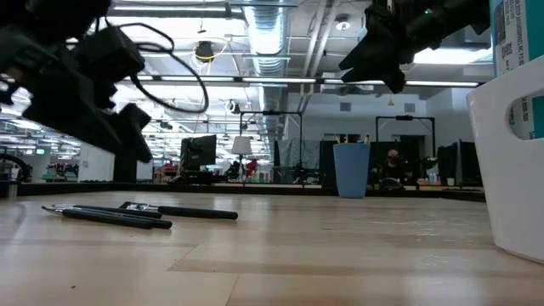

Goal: Pick & Place Paint Supplies
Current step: Put the silver paintbrush into the blue cup

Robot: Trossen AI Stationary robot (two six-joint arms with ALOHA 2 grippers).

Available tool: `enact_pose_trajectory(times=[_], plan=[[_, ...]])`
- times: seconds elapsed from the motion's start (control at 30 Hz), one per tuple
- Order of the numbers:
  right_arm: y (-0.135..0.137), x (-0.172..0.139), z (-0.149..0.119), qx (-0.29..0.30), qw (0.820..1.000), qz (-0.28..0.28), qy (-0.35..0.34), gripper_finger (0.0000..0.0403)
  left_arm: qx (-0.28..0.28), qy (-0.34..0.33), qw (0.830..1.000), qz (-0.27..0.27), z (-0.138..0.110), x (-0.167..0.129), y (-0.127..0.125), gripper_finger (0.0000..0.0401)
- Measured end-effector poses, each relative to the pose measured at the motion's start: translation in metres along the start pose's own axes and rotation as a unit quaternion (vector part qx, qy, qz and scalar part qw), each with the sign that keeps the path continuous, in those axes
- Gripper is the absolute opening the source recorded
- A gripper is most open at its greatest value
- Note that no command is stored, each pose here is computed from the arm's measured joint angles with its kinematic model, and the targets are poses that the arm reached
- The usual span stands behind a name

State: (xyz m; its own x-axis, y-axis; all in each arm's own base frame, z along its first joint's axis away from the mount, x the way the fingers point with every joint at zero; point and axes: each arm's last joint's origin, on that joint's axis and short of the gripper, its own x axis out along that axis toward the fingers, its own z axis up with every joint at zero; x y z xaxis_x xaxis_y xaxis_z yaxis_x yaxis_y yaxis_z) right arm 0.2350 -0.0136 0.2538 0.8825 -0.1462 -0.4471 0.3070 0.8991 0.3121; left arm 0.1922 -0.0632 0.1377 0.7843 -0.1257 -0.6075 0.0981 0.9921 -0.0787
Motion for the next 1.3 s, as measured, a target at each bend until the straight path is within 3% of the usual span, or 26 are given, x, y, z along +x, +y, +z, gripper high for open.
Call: enact_pose_trajectory(times=[0.2,1.3], plan=[[0.000,0.000,0.000,0.018,1.000,-0.001,-0.001,0.0120,-0.011,0.025,1.000,0.006,-0.008,0.012,0.000,0.0237],[-0.001,0.000,-0.003,0.028,0.999,-0.017,0.011,0.0120,-0.009,-0.011,0.999,0.040,-0.003,0.017,0.003,0.0237]])
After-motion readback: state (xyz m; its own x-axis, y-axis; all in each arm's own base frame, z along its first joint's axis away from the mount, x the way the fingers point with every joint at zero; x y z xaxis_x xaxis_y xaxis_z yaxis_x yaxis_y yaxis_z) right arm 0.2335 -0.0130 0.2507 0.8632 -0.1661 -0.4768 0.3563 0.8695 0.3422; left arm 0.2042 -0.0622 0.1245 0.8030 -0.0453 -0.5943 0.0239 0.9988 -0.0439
